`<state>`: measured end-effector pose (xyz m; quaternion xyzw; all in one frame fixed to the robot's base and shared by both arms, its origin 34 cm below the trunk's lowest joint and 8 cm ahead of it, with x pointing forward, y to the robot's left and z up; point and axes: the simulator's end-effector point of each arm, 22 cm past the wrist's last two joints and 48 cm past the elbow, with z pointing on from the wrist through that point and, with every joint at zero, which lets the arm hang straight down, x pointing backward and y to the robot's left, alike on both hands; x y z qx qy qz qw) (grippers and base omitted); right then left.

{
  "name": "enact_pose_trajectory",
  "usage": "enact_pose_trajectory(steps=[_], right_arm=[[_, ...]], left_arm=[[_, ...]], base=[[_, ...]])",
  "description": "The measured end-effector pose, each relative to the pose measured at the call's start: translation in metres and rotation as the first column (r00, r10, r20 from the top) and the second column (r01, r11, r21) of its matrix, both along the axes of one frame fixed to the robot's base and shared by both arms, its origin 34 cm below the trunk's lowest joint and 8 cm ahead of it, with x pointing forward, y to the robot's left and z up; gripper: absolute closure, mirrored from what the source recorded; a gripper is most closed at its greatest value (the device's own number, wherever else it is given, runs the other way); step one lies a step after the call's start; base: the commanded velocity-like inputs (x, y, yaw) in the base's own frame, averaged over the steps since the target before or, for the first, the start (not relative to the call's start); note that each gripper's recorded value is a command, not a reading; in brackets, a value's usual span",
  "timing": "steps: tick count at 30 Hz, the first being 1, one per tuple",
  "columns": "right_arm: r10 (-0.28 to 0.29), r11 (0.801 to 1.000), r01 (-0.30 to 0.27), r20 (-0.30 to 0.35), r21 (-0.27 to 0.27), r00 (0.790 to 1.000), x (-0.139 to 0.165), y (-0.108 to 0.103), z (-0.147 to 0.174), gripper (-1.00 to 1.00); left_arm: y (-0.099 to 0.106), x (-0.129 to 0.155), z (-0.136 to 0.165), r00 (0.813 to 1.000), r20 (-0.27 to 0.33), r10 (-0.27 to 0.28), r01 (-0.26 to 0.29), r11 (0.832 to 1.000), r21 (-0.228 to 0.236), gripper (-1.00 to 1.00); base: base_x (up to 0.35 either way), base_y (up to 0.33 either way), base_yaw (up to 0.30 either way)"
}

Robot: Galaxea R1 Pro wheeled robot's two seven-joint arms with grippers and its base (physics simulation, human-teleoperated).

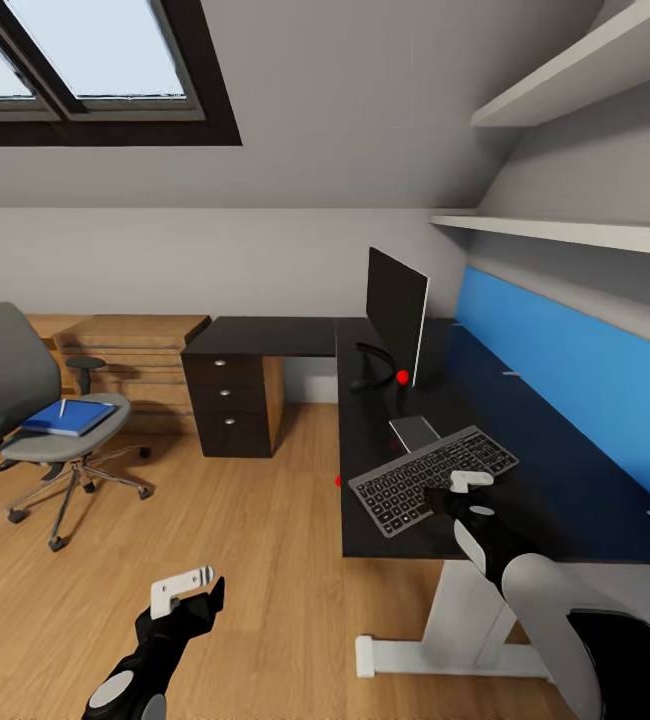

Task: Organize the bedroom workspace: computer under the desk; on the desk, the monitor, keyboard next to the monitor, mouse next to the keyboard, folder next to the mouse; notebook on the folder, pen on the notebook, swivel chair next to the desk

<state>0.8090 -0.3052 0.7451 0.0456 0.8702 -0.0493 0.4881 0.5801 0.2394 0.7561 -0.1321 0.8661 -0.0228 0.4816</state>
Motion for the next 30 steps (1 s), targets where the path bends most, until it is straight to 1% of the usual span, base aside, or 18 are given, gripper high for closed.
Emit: enact_pose_trajectory(steps=[5,22,30], right_arm=[[0.000,1.000,0.000,0.000,0.000,1.000,0.000,0.001,0.000,-1.00],[0.001,1.000,-0.001,-0.005,0.002,1.000,0.000,0.001,0.026,-1.00],[0.001,1.000,-0.001,-0.004,0.002,1.000,0.000,0.001,0.026,-1.00]], left_arm=[[-0.001,-0.003,-0.009,1.000,-0.019,-0.002,0.002,1.000,0.001,-1.00],[-0.001,-0.002,0.019,1.000,-0.021,-0.002,0.002,1.000,0.004,-1.00],[-0.001,-0.002,0.018,1.000,-0.023,-0.001,0.001,1.000,0.002,-1.00]], base=[[-0.004,0.000,0.000],[0.000,0.000,0.000],[0.000,0.000,0.000]])
